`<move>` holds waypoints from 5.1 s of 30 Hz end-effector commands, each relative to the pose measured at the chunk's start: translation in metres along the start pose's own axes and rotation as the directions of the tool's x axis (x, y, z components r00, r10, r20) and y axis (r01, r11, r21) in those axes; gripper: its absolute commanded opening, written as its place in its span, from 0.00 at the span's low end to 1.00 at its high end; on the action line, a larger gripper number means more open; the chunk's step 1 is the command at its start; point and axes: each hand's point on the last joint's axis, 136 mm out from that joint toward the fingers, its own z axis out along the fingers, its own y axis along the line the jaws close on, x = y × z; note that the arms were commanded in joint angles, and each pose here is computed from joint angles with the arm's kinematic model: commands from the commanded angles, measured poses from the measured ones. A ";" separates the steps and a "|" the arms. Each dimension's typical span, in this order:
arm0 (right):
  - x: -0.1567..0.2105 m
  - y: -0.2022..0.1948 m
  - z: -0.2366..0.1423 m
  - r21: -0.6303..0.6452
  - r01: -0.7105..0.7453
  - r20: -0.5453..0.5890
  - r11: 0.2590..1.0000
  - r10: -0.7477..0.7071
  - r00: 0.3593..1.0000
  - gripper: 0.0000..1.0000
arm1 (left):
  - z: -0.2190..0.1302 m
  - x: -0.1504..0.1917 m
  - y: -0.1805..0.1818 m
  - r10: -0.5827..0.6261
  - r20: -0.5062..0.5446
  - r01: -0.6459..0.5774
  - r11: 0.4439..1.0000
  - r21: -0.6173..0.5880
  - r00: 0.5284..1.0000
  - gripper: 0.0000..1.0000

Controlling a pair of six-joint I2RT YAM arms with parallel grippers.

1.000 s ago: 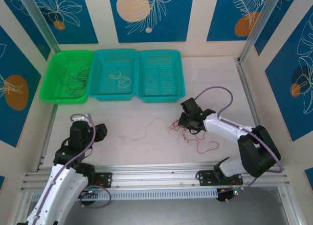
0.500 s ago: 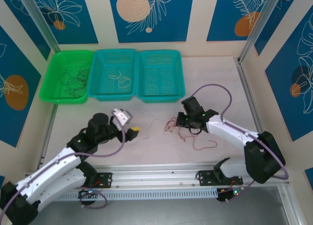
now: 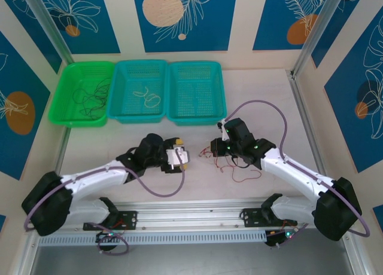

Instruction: Untangle the cables

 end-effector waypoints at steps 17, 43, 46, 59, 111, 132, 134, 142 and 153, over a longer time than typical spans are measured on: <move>0.008 0.000 -0.016 -0.002 0.003 0.031 1.000 -0.003 1.000 0.08 | 0.096 -0.005 0.015 0.126 0.020 -0.127 0.992 0.026 0.992 0.00; 0.056 -0.081 0.063 0.332 -0.421 0.007 0.844 0.444 0.896 0.00 | -0.050 -0.074 0.077 -0.314 0.275 0.378 0.899 -0.221 0.909 0.00; 0.061 -0.097 0.055 0.369 -0.448 0.023 0.814 0.473 0.881 0.00 | -0.086 -0.067 0.107 -0.433 0.297 0.517 0.791 -0.327 0.851 0.00; 0.047 -0.091 0.019 0.337 -0.450 0.035 0.827 0.466 0.884 0.26 | -0.237 -0.067 0.273 -0.566 0.521 0.762 0.371 -0.531 0.639 0.00; 0.031 -0.061 0.022 0.244 -0.357 -0.088 0.902 0.387 0.918 0.48 | -0.117 -0.103 0.140 -0.772 0.386 0.850 0.523 -0.066 0.505 0.83; 0.078 -0.006 0.069 0.184 -0.253 -0.291 0.950 0.298 0.909 0.00 | -0.003 0.004 0.014 -0.998 0.047 0.987 -0.037 -0.158 -0.030 0.68; 0.083 0.006 0.069 0.162 -0.234 -0.301 0.959 0.274 0.914 0.00 | 0.008 0.010 0.008 -0.998 0.029 0.983 -0.067 -0.169 -0.063 0.65; 0.054 0.013 0.030 0.126 -0.204 -0.149 0.971 0.222 0.964 0.27 | 0.033 0.005 -0.003 -0.996 -0.032 0.985 -0.078 -0.156 -0.084 0.55; 0.021 -0.051 -0.049 0.144 -0.358 0.176 0.922 0.333 0.927 0.46 | 0.086 -0.017 0.001 -0.998 -0.055 0.971 0.026 -0.238 0.013 0.40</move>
